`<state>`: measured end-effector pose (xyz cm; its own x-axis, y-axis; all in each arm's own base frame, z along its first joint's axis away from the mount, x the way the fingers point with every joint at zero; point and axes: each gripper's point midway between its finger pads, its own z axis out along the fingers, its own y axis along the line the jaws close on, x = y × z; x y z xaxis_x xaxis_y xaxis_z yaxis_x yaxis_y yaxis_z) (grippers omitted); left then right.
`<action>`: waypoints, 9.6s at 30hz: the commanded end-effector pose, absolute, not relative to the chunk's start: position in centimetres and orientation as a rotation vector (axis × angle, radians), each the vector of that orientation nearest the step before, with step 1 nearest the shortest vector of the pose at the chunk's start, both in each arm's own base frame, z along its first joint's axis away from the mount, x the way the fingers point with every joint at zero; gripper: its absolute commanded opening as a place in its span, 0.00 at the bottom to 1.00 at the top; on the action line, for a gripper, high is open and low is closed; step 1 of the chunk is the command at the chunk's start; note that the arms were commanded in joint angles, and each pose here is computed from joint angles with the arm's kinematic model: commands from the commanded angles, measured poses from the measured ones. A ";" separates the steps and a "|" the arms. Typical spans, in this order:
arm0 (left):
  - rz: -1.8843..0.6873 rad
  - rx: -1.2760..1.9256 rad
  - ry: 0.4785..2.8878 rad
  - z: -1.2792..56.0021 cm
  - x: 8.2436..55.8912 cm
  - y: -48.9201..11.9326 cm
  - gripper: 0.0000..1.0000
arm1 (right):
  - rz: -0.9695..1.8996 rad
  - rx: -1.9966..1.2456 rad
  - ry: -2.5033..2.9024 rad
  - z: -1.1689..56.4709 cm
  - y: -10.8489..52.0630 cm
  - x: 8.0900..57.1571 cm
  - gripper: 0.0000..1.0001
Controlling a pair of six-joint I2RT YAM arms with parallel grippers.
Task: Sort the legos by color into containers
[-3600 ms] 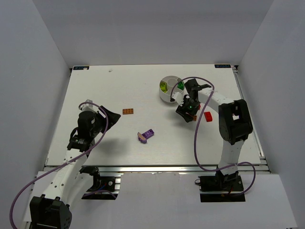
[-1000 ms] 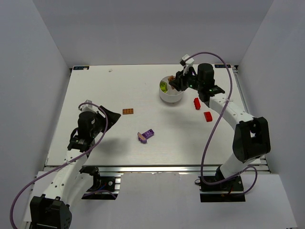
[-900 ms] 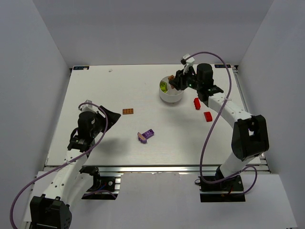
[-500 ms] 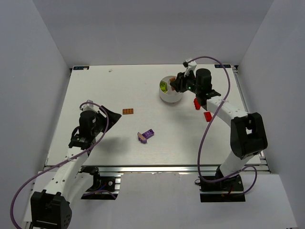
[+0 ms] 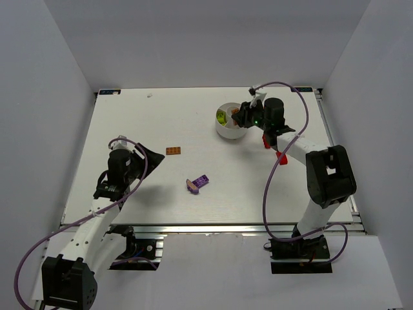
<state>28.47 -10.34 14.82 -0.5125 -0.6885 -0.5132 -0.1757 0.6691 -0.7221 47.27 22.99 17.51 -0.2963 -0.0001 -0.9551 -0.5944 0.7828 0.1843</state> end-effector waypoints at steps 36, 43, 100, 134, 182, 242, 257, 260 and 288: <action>-0.823 -0.667 1.996 16.3 29.3 -10.8 0.74 | 0.660 -0.407 1.709 18.8 20.5 48.8 0.58; -0.816 -0.835 2.108 13.0 30.9 -11.3 0.32 | 0.422 -0.687 1.719 21.9 17.3 46.2 0.89; -0.516 -1.394 2.574 2.9 43.6 -17.0 0.00 | 0.523 -0.851 1.607 27.5 12.8 32.1 0.40; -1.036 -0.013 1.967 22.8 44.5 -37.2 0.00 | 0.484 -0.866 1.561 29.1 12.6 30.7 0.40; -0.668 -0.036 1.936 16.8 49.3 -38.3 0.40 | 0.469 -0.872 1.555 29.3 12.4 30.5 0.41; -0.383 1.176 2.452 4.6 26.9 -27.5 0.69 | 0.764 -1.332 1.590 22.9 15.7 22.8 0.83; -0.267 1.220 2.493 2.6 27.6 -28.1 0.62 | 0.770 -1.322 1.592 23.2 15.7 22.9 0.83; -0.250 1.236 2.493 2.9 28.1 -28.7 0.61 | 0.767 -1.321 1.589 23.3 15.7 23.0 0.83; 0.119 1.356 2.626 2.4 27.5 -26.8 0.53 | 0.766 -1.321 1.567 23.6 15.9 22.8 0.83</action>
